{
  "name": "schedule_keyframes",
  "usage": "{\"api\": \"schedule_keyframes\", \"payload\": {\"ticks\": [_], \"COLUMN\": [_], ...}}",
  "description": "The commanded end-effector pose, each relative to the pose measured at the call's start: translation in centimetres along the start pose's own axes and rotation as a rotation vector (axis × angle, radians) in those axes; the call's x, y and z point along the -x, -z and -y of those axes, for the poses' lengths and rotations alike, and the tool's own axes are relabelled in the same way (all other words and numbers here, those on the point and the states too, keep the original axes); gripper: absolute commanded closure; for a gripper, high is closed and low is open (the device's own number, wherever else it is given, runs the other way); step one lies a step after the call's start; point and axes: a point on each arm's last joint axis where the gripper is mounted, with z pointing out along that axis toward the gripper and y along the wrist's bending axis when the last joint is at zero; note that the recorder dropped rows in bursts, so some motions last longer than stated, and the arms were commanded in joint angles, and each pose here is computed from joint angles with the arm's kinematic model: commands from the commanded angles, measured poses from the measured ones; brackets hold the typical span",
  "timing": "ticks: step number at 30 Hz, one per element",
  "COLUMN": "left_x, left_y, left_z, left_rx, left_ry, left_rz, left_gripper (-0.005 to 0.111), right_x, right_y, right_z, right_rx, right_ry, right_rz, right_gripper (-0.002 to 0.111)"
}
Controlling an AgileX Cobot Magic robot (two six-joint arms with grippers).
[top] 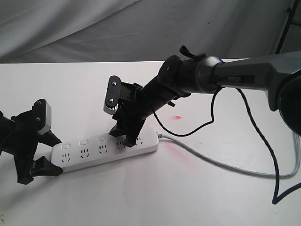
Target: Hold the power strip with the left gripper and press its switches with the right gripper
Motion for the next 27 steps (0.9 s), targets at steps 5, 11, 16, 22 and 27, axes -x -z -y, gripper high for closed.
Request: {"api": "schedule_keyframes", "payload": {"ticks": [5, 11, 16, 22, 27], "left_x": [0.0, 0.0, 0.0, 0.0, 0.0], "left_y": [0.0, 0.0, 0.0, 0.0, 0.0], "left_z": [0.0, 0.0, 0.0, 0.0, 0.0], "left_rx": [-0.005, -0.005, -0.005, -0.005, -0.005], "left_ry": [-0.007, -0.007, -0.007, -0.007, -0.007], "left_rz": [0.001, 0.001, 0.001, 0.001, 0.001], "left_gripper": [0.04, 0.04, 0.04, 0.04, 0.04], "right_x": [-3.0, -3.6, -3.1, 0.1, 2.2], "right_y": [-1.6, -2.2, -1.8, 1.9, 4.9], "right_z": [-0.5, -0.7, -0.6, 0.2, 0.3], "right_rx": [0.053, 0.068, 0.056, -0.013, -0.043], "right_ry": [0.103, 0.093, 0.072, 0.074, 0.103], "right_rz": [-0.126, -0.135, -0.112, -0.029, 0.007], "right_gripper": [0.061, 0.061, 0.061, 0.061, 0.061]}}
